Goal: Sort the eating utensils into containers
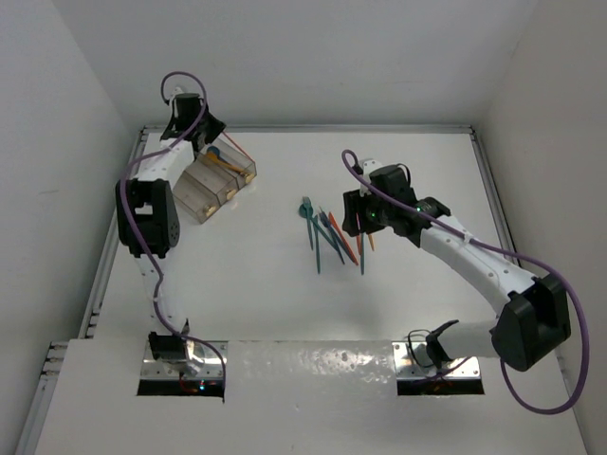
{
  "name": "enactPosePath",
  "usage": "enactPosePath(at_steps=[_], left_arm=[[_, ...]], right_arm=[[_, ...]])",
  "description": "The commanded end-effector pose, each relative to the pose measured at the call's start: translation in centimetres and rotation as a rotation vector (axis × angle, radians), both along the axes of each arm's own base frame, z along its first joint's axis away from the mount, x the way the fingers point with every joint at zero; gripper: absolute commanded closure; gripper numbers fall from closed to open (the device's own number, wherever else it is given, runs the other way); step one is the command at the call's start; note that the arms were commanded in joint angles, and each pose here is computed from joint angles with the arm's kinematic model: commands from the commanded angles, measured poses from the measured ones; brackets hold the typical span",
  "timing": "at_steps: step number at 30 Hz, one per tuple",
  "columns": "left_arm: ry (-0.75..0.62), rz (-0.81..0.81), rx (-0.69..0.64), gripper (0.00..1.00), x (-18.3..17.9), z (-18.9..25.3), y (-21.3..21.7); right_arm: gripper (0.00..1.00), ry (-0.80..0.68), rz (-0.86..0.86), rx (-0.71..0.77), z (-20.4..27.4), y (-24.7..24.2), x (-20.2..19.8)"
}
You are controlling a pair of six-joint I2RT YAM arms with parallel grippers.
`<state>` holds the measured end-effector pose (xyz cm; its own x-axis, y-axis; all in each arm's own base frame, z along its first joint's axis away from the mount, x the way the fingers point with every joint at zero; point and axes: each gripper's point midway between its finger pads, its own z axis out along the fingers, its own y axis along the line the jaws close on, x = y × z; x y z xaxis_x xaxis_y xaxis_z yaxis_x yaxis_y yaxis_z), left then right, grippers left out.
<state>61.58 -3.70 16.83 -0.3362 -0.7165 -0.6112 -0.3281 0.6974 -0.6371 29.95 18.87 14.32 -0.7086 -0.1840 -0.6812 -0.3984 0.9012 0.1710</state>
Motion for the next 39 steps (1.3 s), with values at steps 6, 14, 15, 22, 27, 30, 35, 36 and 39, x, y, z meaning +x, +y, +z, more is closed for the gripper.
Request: enactPosePath(at_steps=[6,14,15,22,27,30,35,36,39], left_arm=[[0.033,0.09,0.03,1.0,2.7,-2.3,5.0],[0.107,0.076,0.024,0.89,1.7,-5.4,4.7],[0.105,0.072,0.022,0.79,1.7,-5.4,4.6],[0.099,0.063,0.026,0.54,1.1,-4.2,4.5],[0.094,0.028,0.013,0.47,-0.3,-2.4,3.7],[0.091,-0.037,-0.002,0.47,-2.3,-1.1,1.5],[0.019,-0.305,0.068,0.52,-6.9,2.3,-9.0],[0.049,-0.366,0.058,0.52,-8.7,0.5,-10.8],[0.03,-0.567,-0.003,0.55,-13.2,-1.1,-17.5]], right_arm=[[0.44,-0.012,-0.013,-0.016,-0.1,-0.6,-0.1],[0.44,0.004,-0.017,-0.016,-0.5,-0.4,0.1],[0.44,0.007,-0.017,-0.015,-0.5,-0.4,0.1],[0.44,0.017,-0.023,-0.013,-0.6,-0.4,0.0],[0.44,0.007,-0.029,-0.009,-0.2,-0.6,-0.2],[0.45,0.0,-0.03,-0.011,0.0,-0.9,-0.6],[0.49,-0.024,-0.06,-0.03,-0.1,-1.9,-0.9],[0.5,-0.019,-0.06,-0.03,-0.3,-2.0,-1.2],[0.5,-0.021,-0.056,-0.015,-0.3,-2.1,-1.8]])
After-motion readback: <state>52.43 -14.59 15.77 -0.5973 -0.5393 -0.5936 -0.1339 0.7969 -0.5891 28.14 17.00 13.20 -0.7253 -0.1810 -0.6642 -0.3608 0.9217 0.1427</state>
